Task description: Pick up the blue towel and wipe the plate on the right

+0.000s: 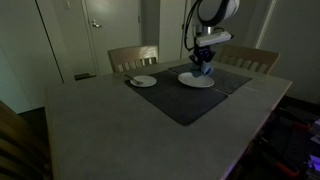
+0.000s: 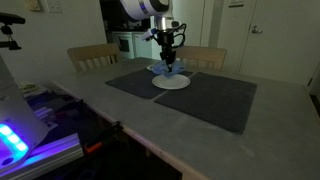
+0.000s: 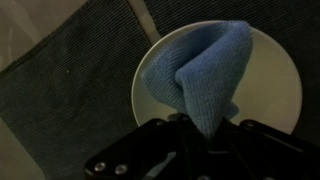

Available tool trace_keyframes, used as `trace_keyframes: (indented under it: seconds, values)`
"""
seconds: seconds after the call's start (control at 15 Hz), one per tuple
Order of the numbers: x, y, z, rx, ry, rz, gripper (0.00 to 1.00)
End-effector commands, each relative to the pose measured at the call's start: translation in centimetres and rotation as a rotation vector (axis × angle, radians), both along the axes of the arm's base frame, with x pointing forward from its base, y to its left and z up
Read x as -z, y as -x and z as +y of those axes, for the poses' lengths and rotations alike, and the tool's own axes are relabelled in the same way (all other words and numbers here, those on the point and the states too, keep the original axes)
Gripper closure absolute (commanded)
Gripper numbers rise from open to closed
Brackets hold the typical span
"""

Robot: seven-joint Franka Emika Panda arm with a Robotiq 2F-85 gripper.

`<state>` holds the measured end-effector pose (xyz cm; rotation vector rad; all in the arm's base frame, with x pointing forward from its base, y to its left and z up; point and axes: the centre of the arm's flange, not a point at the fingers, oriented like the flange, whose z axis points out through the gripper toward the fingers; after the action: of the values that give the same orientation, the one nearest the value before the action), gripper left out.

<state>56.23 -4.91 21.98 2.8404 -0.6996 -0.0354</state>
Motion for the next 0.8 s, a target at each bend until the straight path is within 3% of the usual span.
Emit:
trace_keyframes:
  seconds: [0.0,0.33,0.53,0.73]
  values:
    - [2.6,1.0,0.3,0.065,-0.056,-0.052,0.97]
    - [5.6,2.2,0.7,0.098,-0.107,-0.062,0.97]
    - [6.3,2.4,0.8,0.082,-0.152,-0.024,0.97]
    - [5.8,2.0,0.4,0.115,-0.092,-0.019,0.97]
